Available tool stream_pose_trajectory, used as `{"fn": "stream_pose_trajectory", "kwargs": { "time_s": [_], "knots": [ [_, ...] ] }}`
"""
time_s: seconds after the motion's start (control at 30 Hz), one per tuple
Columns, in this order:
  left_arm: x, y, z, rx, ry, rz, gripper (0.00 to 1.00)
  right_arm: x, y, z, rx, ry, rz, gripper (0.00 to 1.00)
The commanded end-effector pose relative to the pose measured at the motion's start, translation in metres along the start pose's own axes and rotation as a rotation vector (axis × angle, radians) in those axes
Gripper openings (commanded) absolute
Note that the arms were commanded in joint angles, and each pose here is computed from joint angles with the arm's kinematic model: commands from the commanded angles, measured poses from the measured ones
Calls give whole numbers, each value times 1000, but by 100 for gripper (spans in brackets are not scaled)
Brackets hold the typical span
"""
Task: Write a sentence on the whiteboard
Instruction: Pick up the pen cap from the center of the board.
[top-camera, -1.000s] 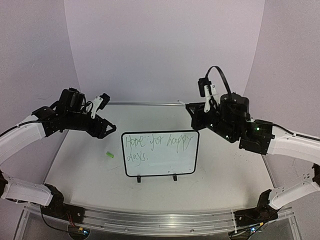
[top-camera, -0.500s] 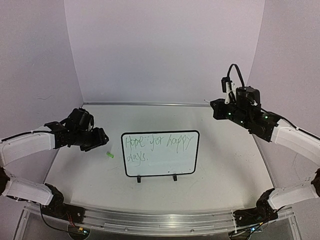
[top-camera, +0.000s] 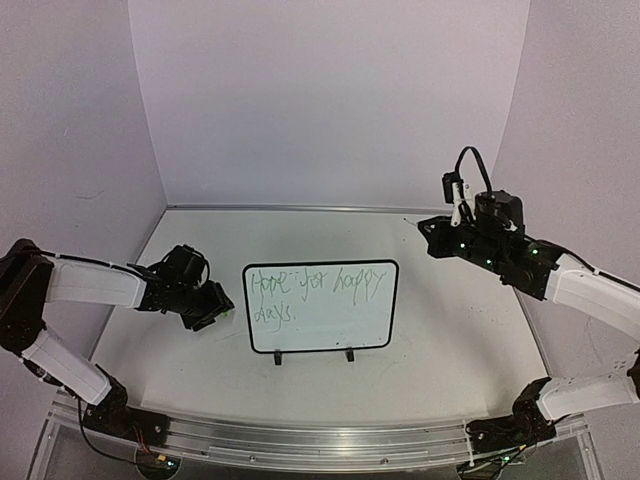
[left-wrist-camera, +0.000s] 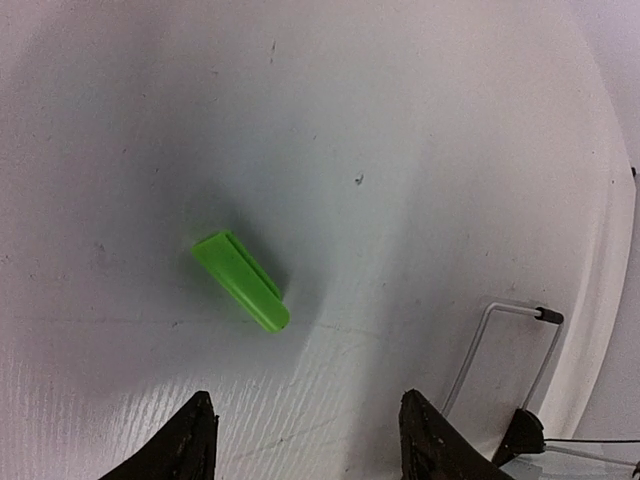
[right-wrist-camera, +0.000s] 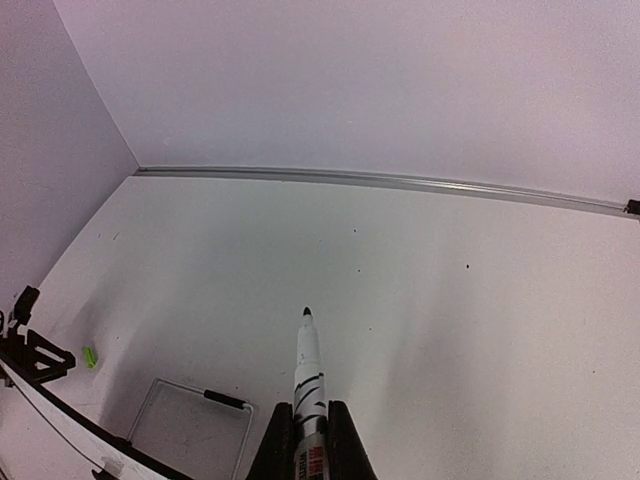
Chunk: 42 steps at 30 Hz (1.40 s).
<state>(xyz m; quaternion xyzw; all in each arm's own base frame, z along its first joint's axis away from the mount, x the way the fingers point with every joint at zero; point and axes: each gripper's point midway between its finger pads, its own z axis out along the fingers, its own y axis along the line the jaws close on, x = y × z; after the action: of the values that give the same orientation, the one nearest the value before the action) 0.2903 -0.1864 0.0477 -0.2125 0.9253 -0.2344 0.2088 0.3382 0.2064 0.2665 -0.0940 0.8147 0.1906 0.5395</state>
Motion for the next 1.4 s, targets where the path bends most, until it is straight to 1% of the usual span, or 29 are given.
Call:
{"fn": "stream_pose_trajectory", "kwargs": {
  "time_s": [0.0, 0.33, 0.63, 0.83, 0.97, 1.07, 1.13, 1.2, 1.37],
  "knots": [
    [-9, -22, 7, 59, -13, -11, 61, -17, 4, -9, -29, -76, 29, 0],
    [-10, -26, 28, 64, -4, 15, 59, -13, 3, -10, -30, -70, 43, 0],
    [-19, -27, 46, 26, -25, 87, 56, -11, 1, -13, -24, -75, 61, 0],
    [-37, -51, 50, 80, -83, 172, 55, -10, -1, -16, -19, -79, 73, 0],
    [-50, -71, 41, 119, -113, 258, 56, -8, -1, -16, -18, -76, 81, 0],
    [-59, -89, 20, 163, -148, 335, 57, -9, -1, -17, -20, -78, 86, 0],
    [-66, -92, 5, 166, -164, 395, 59, -8, -2, -18, -18, -77, 86, 0],
    [-73, -88, -4, 152, -152, 447, 60, -7, -2, -17, -18, -75, 87, 0],
    [-83, -53, 0, 24, -68, 516, 60, -5, 0, -14, -26, -65, 87, 0]
  ]
}}
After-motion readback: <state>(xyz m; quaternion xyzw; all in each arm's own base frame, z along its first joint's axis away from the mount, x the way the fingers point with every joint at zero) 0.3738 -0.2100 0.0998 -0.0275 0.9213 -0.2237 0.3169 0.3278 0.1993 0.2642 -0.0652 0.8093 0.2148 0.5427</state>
